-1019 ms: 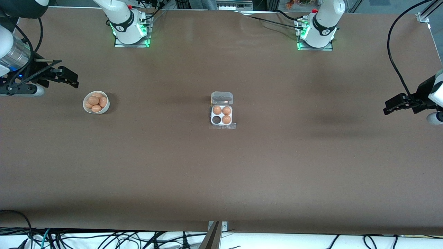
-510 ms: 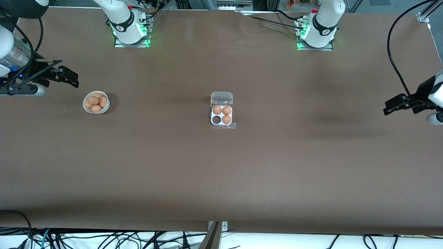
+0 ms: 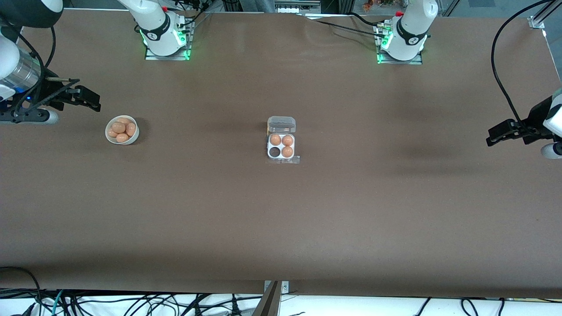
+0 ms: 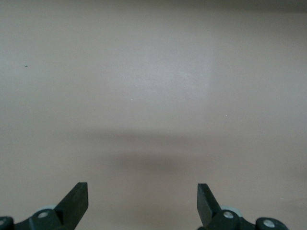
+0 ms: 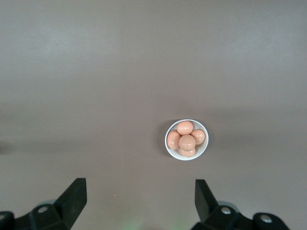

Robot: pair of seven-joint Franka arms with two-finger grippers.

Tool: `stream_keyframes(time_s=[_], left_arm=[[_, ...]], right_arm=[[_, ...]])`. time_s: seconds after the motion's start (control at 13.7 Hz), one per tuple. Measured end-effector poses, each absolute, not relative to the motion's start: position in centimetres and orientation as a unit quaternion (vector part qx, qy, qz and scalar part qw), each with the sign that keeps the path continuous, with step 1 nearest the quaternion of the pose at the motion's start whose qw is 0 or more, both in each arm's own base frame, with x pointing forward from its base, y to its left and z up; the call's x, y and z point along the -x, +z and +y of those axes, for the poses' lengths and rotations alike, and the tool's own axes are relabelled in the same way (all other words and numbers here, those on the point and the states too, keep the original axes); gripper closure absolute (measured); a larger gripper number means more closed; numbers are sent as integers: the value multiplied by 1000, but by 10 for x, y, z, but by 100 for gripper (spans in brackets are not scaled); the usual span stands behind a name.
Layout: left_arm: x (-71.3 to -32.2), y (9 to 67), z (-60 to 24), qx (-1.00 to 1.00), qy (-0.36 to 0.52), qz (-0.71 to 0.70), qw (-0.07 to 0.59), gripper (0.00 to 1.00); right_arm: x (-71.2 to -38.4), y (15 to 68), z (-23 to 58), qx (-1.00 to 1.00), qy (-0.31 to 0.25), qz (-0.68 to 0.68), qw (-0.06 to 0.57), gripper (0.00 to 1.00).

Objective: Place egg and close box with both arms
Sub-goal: 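Move the right gripper down over the white bowl of eggs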

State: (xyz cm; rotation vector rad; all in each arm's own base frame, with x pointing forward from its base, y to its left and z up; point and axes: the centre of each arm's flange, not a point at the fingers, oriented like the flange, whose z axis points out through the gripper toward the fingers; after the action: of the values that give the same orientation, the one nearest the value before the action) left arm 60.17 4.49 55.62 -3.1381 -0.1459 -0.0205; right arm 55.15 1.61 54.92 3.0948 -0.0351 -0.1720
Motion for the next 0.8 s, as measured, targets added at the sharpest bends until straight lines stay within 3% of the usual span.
stream_keyframes(time_s=[0.36,0.8], left_arm=[[-602,556,45,999,-7,-46,0,0],[-602,556,45,999,-7,-46,0,0]], right_arm=[[-555,433,-18,-996,-74,-31,27,0],[-509,313,-34,-996,-71,-18,49,0]])
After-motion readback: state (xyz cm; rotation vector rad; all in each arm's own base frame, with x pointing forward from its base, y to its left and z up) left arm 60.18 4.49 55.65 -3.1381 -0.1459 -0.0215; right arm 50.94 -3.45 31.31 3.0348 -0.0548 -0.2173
